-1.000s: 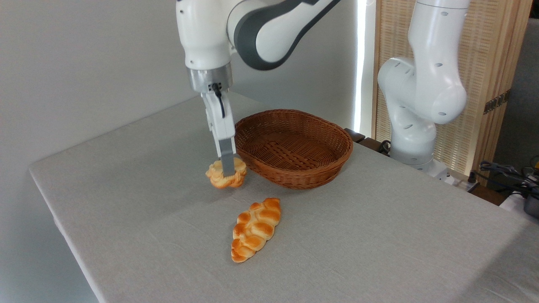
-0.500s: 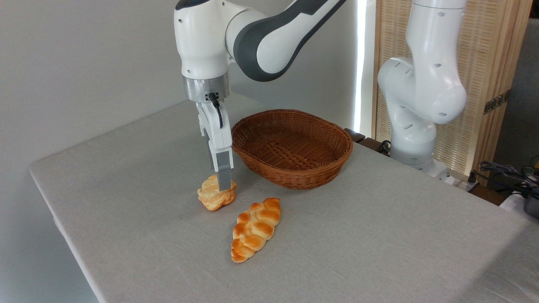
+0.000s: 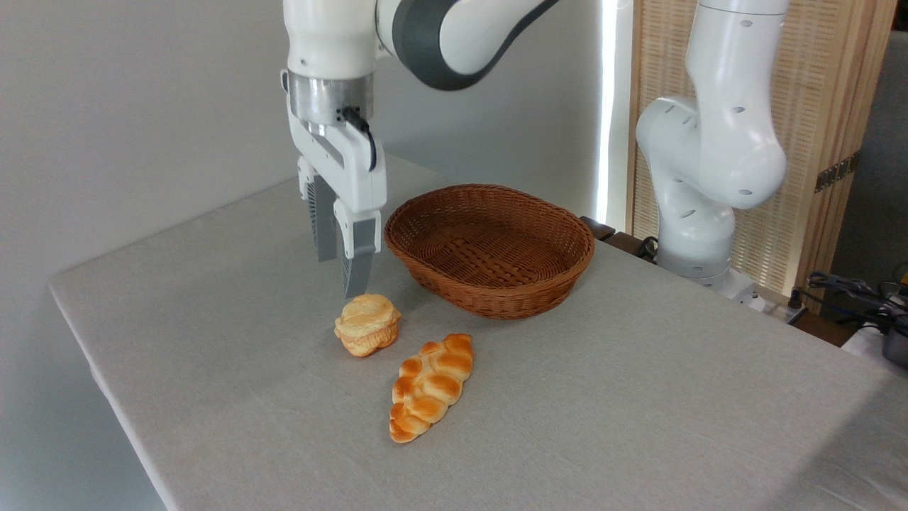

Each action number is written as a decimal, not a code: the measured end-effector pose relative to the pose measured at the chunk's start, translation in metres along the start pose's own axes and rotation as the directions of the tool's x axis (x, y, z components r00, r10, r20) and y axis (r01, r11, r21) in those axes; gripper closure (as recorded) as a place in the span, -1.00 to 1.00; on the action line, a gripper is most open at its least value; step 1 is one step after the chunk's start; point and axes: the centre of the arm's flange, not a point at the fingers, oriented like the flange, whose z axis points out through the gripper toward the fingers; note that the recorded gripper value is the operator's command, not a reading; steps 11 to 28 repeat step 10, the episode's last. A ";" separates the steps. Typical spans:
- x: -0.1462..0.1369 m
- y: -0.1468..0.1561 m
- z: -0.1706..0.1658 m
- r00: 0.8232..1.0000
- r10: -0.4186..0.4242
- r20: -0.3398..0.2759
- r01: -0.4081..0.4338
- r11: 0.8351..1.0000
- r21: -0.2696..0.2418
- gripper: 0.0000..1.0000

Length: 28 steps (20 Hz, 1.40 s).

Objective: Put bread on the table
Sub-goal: 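Open the gripper and raise it away from the bun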

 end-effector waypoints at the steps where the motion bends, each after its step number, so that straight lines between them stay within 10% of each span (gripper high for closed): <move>1: -0.001 -0.006 -0.010 1.000 -0.028 -0.005 0.028 1.000 0.004 -1.00; 7: -0.023 -0.032 -0.038 0.982 -0.186 0.043 0.188 0.982 -0.031 -1.00; 28: -0.029 -0.034 -0.036 0.978 -0.197 0.062 0.200 0.979 -0.044 -1.00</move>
